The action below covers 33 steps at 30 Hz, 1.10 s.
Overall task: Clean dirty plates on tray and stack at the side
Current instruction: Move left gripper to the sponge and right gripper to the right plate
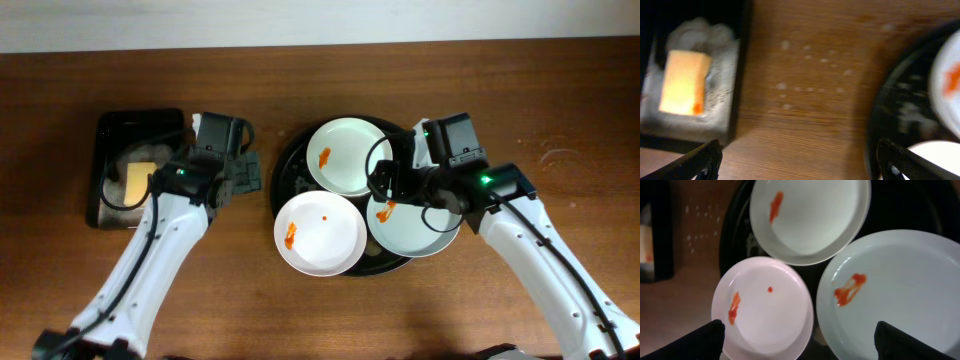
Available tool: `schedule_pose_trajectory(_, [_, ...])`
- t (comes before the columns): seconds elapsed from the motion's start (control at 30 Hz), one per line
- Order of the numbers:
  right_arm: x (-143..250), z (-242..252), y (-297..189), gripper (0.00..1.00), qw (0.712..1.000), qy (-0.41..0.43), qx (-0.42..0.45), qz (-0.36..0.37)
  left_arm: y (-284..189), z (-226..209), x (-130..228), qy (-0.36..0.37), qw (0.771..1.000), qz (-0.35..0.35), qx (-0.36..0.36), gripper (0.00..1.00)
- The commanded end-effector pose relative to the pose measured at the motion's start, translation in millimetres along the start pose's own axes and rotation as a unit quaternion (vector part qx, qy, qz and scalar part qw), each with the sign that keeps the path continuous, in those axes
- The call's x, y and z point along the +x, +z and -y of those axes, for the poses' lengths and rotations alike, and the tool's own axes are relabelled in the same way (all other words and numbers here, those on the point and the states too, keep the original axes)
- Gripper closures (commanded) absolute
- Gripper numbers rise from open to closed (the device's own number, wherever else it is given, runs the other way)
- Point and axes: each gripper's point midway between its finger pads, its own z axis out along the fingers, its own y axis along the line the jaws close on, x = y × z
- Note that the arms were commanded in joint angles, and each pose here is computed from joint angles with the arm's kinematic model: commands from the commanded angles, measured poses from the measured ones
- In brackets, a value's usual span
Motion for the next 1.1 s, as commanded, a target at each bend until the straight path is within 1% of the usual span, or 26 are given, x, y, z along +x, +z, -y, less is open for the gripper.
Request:
schedule_pose_trajectory(0.0, [-12, 11, -5, 0.04, 0.999, 0.026, 0.015, 0.017, 10, -43, -17, -0.040, 0.995, 0.026, -0.093, 0.09])
schedule_pose_trajectory(0.03, [-11, 11, -5, 0.04, 0.999, 0.026, 0.016, 0.016, 13, -53, -19, -0.052, 0.993, 0.025, -0.101, 0.16])
schedule_pose_trajectory(0.1, [-10, 12, -5, 0.04, 0.999, 0.026, 0.017, 0.014, 19, -83, -25, -0.094, 0.989, 0.026, -0.111, 0.18])
schedule_pose_trajectory(0.17, [-10, 11, -5, 0.04, 0.999, 0.026, 0.016, 0.014, 30, -105, -27, -0.107, 0.989, 0.018, -0.105, 0.25])
schedule_pose_trajectory(0.2, [-10, 11, -5, 0.04, 0.999, 0.026, 0.016, 0.014, 35, -114, -23, -0.120, 0.988, 0.006, -0.101, 0.31])
schedule_pose_trajectory(0.33, [-10, 11, -5, 0.04, 0.999, 0.026, 0.016, 0.014, 37, -131, -7, -0.133, 0.984, -0.025, -0.118, 0.32])
schedule_pose_trajectory(0.4, [-8, 12, -5, 0.04, 0.999, 0.027, 0.018, 0.011, 35, -143, 9, -0.170, 0.975, -0.054, -0.132, 0.32])
schedule_pose_trajectory(0.43, [-6, 13, -5, 0.04, 0.999, 0.028, 0.020, 0.006, 35, -152, 16, -0.181, 0.972, -0.067, -0.136, 0.32])
schedule_pose_trajectory(0.5, [8, 18, -6, 0.04, 0.999, 0.034, 0.033, -0.021, 29, -153, 25, -0.183, 0.971, -0.084, -0.132, 0.31])
schedule_pose_trajectory(0.57, [11, 19, -11, 0.04, 0.999, 0.035, 0.034, -0.023, 19, -154, 30, -0.182, 0.970, -0.090, -0.134, 0.31])
schedule_pose_trajectory(0.6, [10, 18, -18, 0.01, 0.999, 0.033, 0.035, -0.012, 14, -155, 29, -0.185, 0.970, -0.084, -0.134, 0.31])
schedule_pose_trajectory(0.63, [7, 19, -25, 0.01, 0.999, 0.030, 0.039, 0.003, 8, -157, 25, -0.190, 0.970, -0.072, -0.133, 0.31])
schedule_pose_trajectory(0.67, [4, 19, -33, 0.01, 0.999, 0.026, 0.043, 0.019, 5, -157, 18, -0.187, 0.973, -0.057, -0.125, 0.27])
schedule_pose_trajectory(0.7, [2, 17, -40, 0.01, 0.999, 0.024, 0.039, 0.029, 8, -149, 8, -0.153, 0.983, -0.045, -0.095, 0.26])
schedule_pose_trajectory(0.73, [2, 15, -44, 0.01, 0.998, 0.023, 0.036, 0.035, 13, -146, 2, -0.140, 0.986, -0.035, -0.086, 0.26])
schedule_pose_trajectory(0.77, [2, 15, -45, 0.01, 0.998, 0.022, 0.036, 0.036, 21, -146, -1, -0.130, 0.988, -0.027, -0.085, 0.26])
schedule_pose_trajectory(0.83, [3, 16, -43, 0.01, 0.999, 0.023, 0.037, 0.032, 37, -145, -3, -0.104, 0.991, -0.027, -0.084, 0.30])
schedule_pose_trajectory(0.87, [3, 17, -41, 0.01, 0.999, 0.024, 0.039, 0.029, 49, -144, -6, -0.067, 0.994, -0.028, -0.085, 0.31])
schedule_pose_trajectory(0.93, [4, 18, -38, 0.01, 0.999, 0.025, 0.041, 0.024, 68, -148, -2, -0.025, 0.994, -0.046, -0.097, 0.32])
schedule_pose_trajectory(1.07, [5, 19, -37, 0.01, 0.999, 0.026, 0.043, 0.021, 100, -158, 23, -0.027, 0.989, -0.099, -0.108, 0.33])
